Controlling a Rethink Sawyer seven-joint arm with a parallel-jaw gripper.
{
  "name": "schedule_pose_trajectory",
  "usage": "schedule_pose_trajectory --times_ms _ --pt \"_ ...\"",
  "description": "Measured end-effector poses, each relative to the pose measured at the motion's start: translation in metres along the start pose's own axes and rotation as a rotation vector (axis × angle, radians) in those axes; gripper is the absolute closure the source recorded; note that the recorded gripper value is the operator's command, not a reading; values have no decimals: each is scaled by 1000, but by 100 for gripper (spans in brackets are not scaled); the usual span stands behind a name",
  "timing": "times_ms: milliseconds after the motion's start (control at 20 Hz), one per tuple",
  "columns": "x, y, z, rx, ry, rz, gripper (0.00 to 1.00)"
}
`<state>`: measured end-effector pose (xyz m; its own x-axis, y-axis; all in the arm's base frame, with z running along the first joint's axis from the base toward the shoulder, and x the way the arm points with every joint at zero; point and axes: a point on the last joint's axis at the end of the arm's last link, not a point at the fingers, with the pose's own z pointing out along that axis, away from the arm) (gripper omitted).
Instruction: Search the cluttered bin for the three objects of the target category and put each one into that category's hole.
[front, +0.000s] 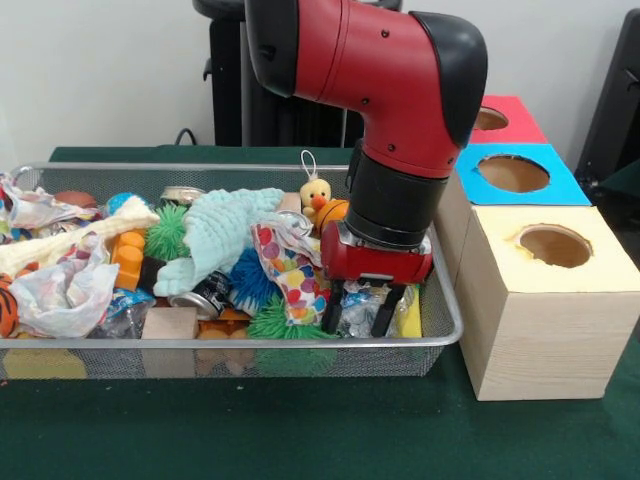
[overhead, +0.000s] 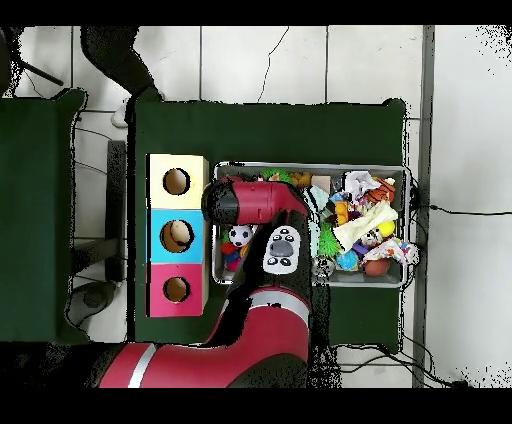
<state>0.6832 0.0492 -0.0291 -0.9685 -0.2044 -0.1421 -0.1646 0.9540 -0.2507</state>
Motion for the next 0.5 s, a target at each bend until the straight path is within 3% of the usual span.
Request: schedule_pose_trajectory --times_ms 500 --pt "3 -7 -12 0 1 13 0"
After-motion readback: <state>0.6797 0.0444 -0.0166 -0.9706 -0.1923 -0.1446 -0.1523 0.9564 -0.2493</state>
